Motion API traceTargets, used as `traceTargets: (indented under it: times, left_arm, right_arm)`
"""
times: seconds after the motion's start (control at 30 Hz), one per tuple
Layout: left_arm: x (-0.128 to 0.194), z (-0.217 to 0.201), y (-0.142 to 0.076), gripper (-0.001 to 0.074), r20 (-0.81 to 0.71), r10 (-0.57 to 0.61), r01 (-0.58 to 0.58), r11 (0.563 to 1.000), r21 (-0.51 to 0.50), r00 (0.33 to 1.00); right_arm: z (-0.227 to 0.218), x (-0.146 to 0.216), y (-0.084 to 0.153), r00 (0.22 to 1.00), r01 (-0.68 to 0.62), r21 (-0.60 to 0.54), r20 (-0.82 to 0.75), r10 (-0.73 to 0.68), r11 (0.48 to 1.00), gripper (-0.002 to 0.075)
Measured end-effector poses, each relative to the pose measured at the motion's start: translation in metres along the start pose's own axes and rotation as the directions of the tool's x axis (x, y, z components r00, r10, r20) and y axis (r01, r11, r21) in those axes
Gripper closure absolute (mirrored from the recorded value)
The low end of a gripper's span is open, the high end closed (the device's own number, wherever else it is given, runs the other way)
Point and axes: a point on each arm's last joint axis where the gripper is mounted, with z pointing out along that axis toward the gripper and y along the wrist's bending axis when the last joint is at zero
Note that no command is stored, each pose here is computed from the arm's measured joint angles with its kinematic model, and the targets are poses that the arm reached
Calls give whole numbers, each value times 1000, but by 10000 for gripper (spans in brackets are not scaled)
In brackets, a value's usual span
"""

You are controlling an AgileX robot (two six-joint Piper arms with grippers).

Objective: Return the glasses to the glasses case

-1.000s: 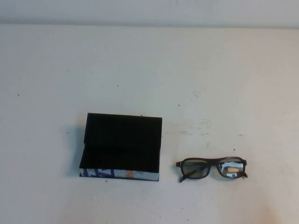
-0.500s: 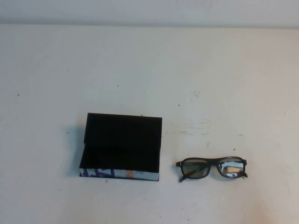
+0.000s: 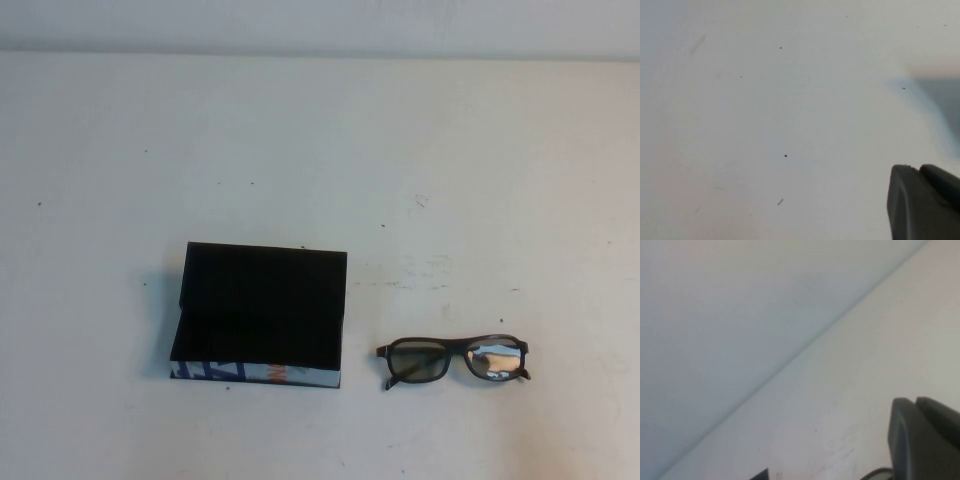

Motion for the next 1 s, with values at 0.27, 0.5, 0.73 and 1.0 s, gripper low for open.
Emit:
traceTargets:
  times: [0.27,0.5,0.73,1.0]
  left_arm:
    - [0,0,0,738,0,0,0,1000,0,1000]
    - [0,0,0,738,0,0,0,1000,0,1000]
    - [0,0,0,738,0,0,0,1000,0,1000]
    - [0,0,0,738,0,0,0,1000,0,1000]
  right_arm:
    - [5,-11,49,946,50,-105,-313,-80,993,737]
    - [29,-16,76,749,159,-198,-614,-249,967,737]
    - [55,-18,76,593,232,-229,-737,-324,945,737]
    - [72,-16,93,421,284,-387,-772,-477,877,737]
